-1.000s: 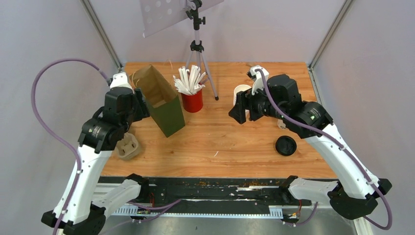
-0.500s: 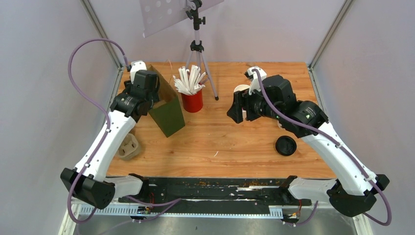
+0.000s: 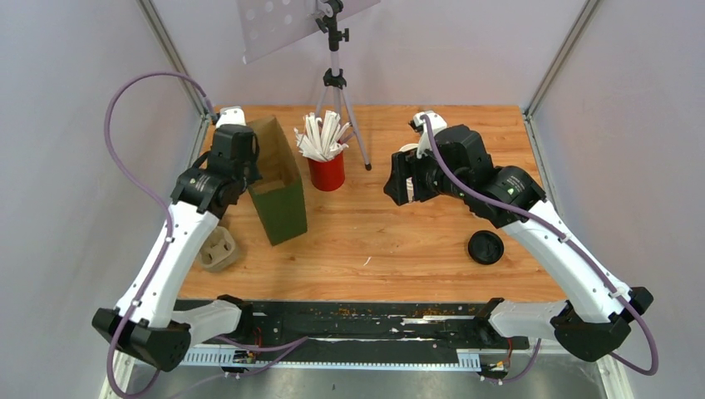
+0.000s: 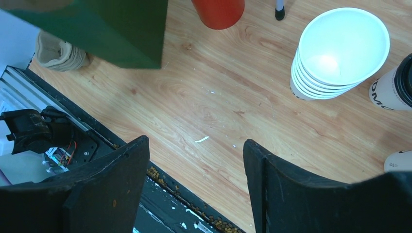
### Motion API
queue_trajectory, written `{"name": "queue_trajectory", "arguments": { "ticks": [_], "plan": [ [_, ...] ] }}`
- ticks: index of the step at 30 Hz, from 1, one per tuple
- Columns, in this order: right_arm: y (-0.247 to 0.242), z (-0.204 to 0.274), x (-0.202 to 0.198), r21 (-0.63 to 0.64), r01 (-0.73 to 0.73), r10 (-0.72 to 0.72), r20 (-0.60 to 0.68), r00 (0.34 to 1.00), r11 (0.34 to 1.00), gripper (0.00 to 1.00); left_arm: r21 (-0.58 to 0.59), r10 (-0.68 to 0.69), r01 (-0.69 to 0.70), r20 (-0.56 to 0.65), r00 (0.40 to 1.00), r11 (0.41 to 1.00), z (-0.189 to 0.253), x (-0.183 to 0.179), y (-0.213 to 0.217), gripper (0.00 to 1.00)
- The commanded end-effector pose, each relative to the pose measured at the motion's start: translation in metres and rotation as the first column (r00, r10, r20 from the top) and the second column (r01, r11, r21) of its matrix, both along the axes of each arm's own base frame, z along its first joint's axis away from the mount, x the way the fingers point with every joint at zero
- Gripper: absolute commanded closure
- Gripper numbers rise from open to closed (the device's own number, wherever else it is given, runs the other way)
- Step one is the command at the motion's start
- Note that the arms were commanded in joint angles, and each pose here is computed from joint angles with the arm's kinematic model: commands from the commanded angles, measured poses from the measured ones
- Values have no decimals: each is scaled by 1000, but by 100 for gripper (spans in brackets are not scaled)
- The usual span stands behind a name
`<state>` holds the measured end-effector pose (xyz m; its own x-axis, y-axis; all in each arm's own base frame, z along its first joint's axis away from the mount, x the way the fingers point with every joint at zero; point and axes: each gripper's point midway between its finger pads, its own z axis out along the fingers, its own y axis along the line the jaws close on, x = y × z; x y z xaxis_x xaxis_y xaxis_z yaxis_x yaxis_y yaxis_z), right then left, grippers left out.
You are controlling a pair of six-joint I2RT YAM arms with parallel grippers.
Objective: Pack the takeout coffee
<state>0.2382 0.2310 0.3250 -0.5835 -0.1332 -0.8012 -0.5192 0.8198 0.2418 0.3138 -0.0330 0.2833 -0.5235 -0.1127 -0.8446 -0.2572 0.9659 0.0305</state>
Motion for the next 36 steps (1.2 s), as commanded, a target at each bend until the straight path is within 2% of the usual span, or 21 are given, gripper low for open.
{"name": "queue_trajectory", "arguments": {
  "ticks": [1, 5, 8, 10, 14, 17, 21, 24, 28, 31, 36],
  "plan": [
    [2, 23, 9, 36, 9, -12, 90, 996, 999, 29, -77, -122, 125, 38, 992, 989, 36, -40, -8, 100],
    [1, 31, 13, 40, 8, -13, 138, 990, 999, 29, -98, -199, 197, -18, 980, 976, 34, -74, -10, 100],
    [1, 42, 18, 50, 9, -17, 182, 983, 999, 29, -134, -351, 346, -16, 936, 929, 36, -91, -28, 100],
    [0, 48, 20, 55, 8, -19, 206, 978, 998, 28, -168, -456, 453, 24, 890, 876, 38, -96, -47, 100],
    [2, 54, 22, 68, -3, -14, 239, 971, 998, 28, -240, -630, 649, 160, 760, 722, 52, -100, -90, 100],
    [-2, 58, 22, 69, 12, -29, 253, 967, 998, 28, -250, -710, 750, 242, 661, 613, 61, -98, -116, 100],
    [-31, 74, 26, 69, 144, -158, 297, 942, 987, 29, -206, -798, 860, 320, 511, 467, 71, -87, -148, 100],
    [-55, 99, 24, 98, 226, -246, 365, 898, 969, 29, -189, -849, 921, 359, 388, 341, 78, -81, -176, 100],
    [-73, 116, 21, 108, 260, -281, 427, 860, 960, 28, -238, -896, 950, 347, 276, 201, 72, -79, -208, 100],
    [-76, 113, 22, 90, 276, -287, 423, 860, 957, 27, -252, -923, 956, 311, 226, 149, 58, -78, -219, 100],
    [-76, 113, 18, 107, 270, -289, 408, 866, 957, 28, -252, -942, 960, 276, 191, 120, 43, -73, -227, 100]
  ]
}}
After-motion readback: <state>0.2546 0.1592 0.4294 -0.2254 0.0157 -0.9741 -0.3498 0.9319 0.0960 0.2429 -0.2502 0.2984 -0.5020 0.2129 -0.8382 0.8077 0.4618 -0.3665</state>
